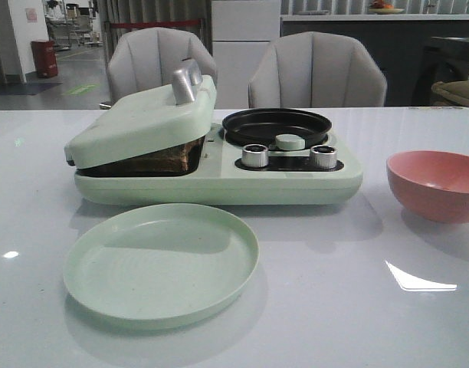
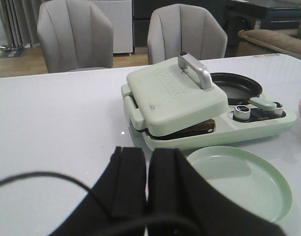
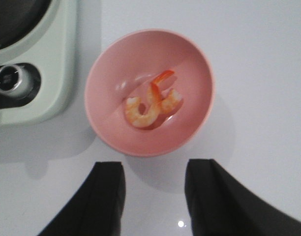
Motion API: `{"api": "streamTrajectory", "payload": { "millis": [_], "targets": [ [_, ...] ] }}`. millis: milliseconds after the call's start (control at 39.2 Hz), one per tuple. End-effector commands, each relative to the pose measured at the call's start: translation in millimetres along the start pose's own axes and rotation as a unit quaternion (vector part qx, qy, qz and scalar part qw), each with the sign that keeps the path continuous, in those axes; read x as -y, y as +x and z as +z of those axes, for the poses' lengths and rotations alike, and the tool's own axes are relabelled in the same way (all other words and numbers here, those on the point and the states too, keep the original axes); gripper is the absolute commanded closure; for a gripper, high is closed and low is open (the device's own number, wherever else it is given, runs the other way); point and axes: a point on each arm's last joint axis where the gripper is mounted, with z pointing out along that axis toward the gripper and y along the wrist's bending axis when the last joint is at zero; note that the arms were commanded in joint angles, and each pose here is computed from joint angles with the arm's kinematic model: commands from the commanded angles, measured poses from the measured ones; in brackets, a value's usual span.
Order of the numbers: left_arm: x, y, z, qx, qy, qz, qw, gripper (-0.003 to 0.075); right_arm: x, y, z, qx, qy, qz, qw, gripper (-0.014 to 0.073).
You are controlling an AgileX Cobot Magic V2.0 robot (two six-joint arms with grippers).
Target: Make breakfast with bread and shrimp
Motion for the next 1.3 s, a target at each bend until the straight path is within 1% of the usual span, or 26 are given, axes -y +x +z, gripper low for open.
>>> {"api": "streamTrajectory", "payload": {
  "millis": [0, 77, 204, 434, 587, 741, 919, 970, 1021, 1124, 1175, 1200, 1277],
  "targets": [
    [1.3, -13.2, -4.5, 0.049, 0.011, -0.007, 0.999, 0.0606, 7.1, -26.1, -0.4, 0.038, 0.007, 0.010, 0.999, 0.0192],
    [1.3, -13.2, -4.5, 0.049, 0.011, -0.007, 0.999, 0.0606, 12.6, -36.2, 12.1, 0.029, 0.013, 0.012, 0.999, 0.0192],
    [1.3, -13.2, -4.5, 0.049, 0.011, -0.007, 0.999, 0.0606, 15.5, -49.5, 36.1, 0.012, 0.014, -0.006, 1.000, 0.0192],
    [1.3, -13.2, -4.5, 0.049, 0.011, -0.007, 0.999, 0.0607, 22.9, -63.8, 81.0, -0.019, 0.021, -0.023, 0.999, 0.0192],
    [1.3, -13.2, -4.5, 0.049, 0.011, -0.007, 0.999, 0.0606, 28.4, -67.2, 104.4, -0.037, 0.027, -0.027, 0.999, 0.0192],
    [1.3, -13.2, -4.5, 0.049, 0.011, -0.007, 0.999, 0.0606, 32.7, -67.3, 119.6, -0.051, 0.036, -0.037, 0.997, 0.0192],
    [1.3, -13.2, -4.5, 0.049, 0.011, -0.007, 0.999, 0.0606, 36.0, -61.8, 133.7, -0.068, 0.037, -0.035, 0.996, 0.0197],
    [1.3, -13.2, -4.5, 0.049, 0.011, -0.007, 0.999, 0.0606, 36.8, -60.1, 137.2, -0.074, 0.037, -0.034, 0.996, 0.0222],
    [1.3, -13.2, -4.5, 0.049, 0.011, -0.007, 0.999, 0.0606, 37.6, -58.3, 140.5, -0.079, 0.038, -0.033, 0.996, 0.0275],
    [1.3, -13.2, -4.5, 0.049, 0.011, -0.007, 0.999, 0.0606, 38.2, -56.6, 143.7, -0.084, 0.037, -0.031, 0.995, 0.0417],
    [1.3, -13.2, -4.5, 0.049, 0.011, -0.007, 0.999, 0.0606, 38.4, -56.8, 144.1, -0.083, 0.037, -0.031, 0.995, 0.0473],
    [1.3, -13.2, -4.5, 0.049, 0.011, -0.007, 0.999, 0.0606, 38.4, -57.0, 144.2, -0.082, 0.038, -0.031, 0.995, 0.0482],
    [1.3, -13.2, -4.5, 0.049, 0.011, -0.007, 0.999, 0.0606, 38.3, -58.0, 143.8, -0.077, 0.038, -0.032, 0.996, 0.0471]
  ]
}}
